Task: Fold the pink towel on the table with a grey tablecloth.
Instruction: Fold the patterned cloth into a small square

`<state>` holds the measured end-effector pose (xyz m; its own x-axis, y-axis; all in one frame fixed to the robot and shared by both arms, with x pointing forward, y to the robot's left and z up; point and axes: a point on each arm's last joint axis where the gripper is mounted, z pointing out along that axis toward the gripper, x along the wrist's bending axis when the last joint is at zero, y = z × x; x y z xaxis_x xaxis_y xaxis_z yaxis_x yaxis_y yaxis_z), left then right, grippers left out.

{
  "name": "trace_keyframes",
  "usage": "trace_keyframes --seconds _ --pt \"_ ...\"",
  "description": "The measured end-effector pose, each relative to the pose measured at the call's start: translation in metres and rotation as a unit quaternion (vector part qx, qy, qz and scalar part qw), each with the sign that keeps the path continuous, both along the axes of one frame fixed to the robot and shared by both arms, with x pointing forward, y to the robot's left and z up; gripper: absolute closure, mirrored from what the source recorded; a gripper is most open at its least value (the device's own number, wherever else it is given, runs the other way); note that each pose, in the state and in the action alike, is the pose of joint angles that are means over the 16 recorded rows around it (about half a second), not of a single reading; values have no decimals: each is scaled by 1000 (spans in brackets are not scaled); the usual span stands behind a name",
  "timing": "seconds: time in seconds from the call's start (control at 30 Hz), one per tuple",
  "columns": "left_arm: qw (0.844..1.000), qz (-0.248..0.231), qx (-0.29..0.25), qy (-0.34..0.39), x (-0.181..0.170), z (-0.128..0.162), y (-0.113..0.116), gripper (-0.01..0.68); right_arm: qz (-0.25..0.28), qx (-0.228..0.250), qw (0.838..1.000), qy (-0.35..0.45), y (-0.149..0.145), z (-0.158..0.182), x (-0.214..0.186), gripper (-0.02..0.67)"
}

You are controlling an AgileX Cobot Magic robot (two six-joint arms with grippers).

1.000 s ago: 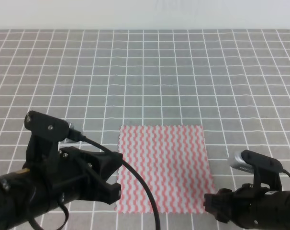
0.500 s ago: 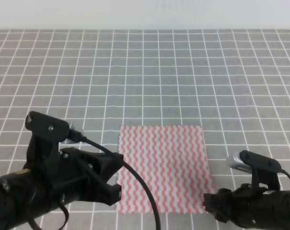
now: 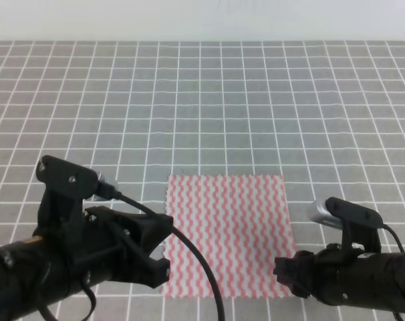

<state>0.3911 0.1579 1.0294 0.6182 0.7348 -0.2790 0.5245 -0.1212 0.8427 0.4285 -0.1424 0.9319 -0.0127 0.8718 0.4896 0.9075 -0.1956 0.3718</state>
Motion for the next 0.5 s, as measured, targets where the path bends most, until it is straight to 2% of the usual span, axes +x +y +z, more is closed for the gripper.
trace_keyframes --seconds 0.27,0.5 --pt "1000 -1 1 -1 0 0 0 675 6 -6 1000 2 2 -3 2 419" --pt "1000 -1 2 -2 0 0 0 675 10 -13 1000 9 3 -7 3 515"
